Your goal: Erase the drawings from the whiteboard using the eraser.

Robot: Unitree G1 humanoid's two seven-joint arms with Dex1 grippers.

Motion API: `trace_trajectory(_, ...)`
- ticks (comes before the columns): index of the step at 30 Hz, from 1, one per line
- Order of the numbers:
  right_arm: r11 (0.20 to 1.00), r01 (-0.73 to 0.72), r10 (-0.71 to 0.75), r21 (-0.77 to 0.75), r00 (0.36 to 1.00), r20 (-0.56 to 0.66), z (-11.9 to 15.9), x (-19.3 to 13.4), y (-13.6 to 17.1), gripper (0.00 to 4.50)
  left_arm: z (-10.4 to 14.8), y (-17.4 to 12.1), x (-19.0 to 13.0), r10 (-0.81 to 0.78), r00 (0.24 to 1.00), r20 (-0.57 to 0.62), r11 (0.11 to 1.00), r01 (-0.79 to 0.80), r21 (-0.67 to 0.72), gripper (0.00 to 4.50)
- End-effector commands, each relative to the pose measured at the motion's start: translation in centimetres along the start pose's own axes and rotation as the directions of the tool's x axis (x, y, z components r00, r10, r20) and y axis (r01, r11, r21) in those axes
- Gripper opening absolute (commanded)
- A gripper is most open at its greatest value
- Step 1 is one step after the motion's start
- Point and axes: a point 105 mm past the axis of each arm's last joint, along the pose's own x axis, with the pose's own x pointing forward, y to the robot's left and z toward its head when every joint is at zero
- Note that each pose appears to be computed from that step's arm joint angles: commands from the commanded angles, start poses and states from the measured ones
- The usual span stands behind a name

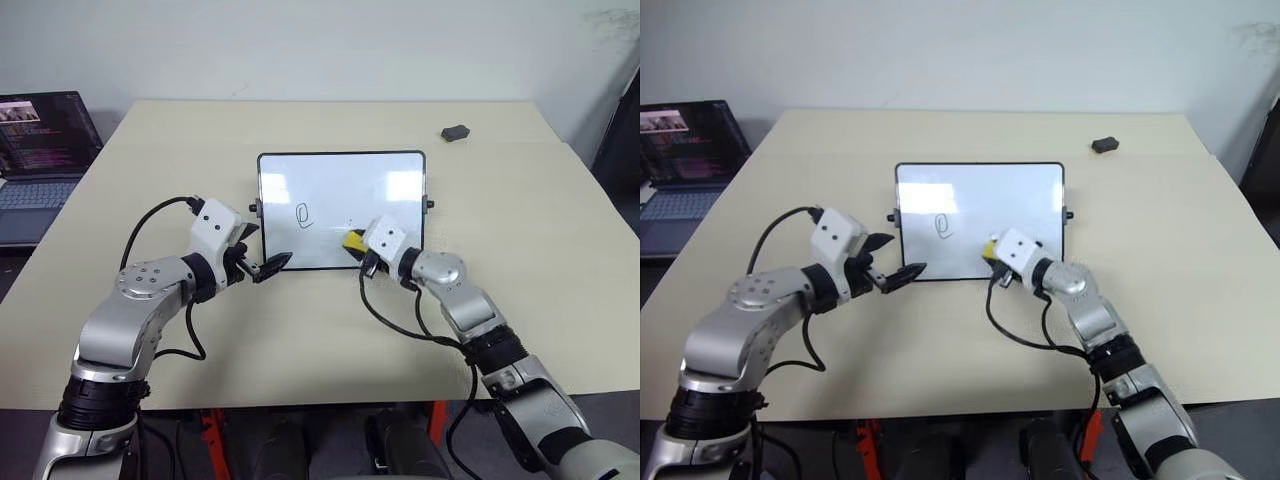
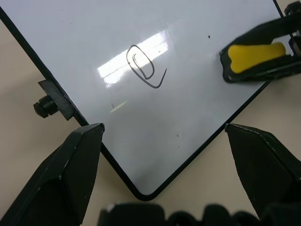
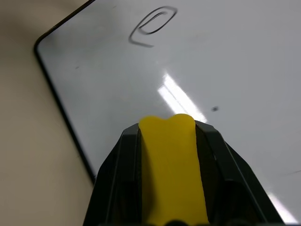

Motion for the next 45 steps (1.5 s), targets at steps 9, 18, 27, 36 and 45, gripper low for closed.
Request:
trace_trajectory(9,0.956,0.294,-0.292,0.021,0.936,0.197,5.2,-2.3,-6.6,1.17,1.0,0.1,-0.2,0.013,0.999,0.039,0.999,-0.014,0.032,4.50)
trace_trajectory(18,0.952,0.303,-0.306,0.044,0.942,0.137,4.3,-0.8,-6.3,1.17,1.0,-0.3,0.1,-0.003,0.999,0.044,1.000,0.002,0.027,4.50)
trace_trajectory(27,0.994,0.103,-0.104,0.043,0.994,0.018,1.4,0.0,-1.2,1.17,0.9,-0.4,0.3,-0.004,0.999,0.046,1.000,0.004,0.020,4.50)
trace_trajectory(36,0.978,0.201,-0.204,0.055,0.977,0.065,3.0,-1.5,-4.2,1.17,1.1,-0.1,0.4,0.002,0.999,0.050,1.000,-0.003,0.025,4.50)
trace_trajectory(45,0.948,0.309,-0.316,0.078,0.941,0.124,4.8,-0.7,-6.5,1.17,1.1,-0.1,0.3,0.006,0.999,0.051,1.000,-0.007,0.024,4.50)
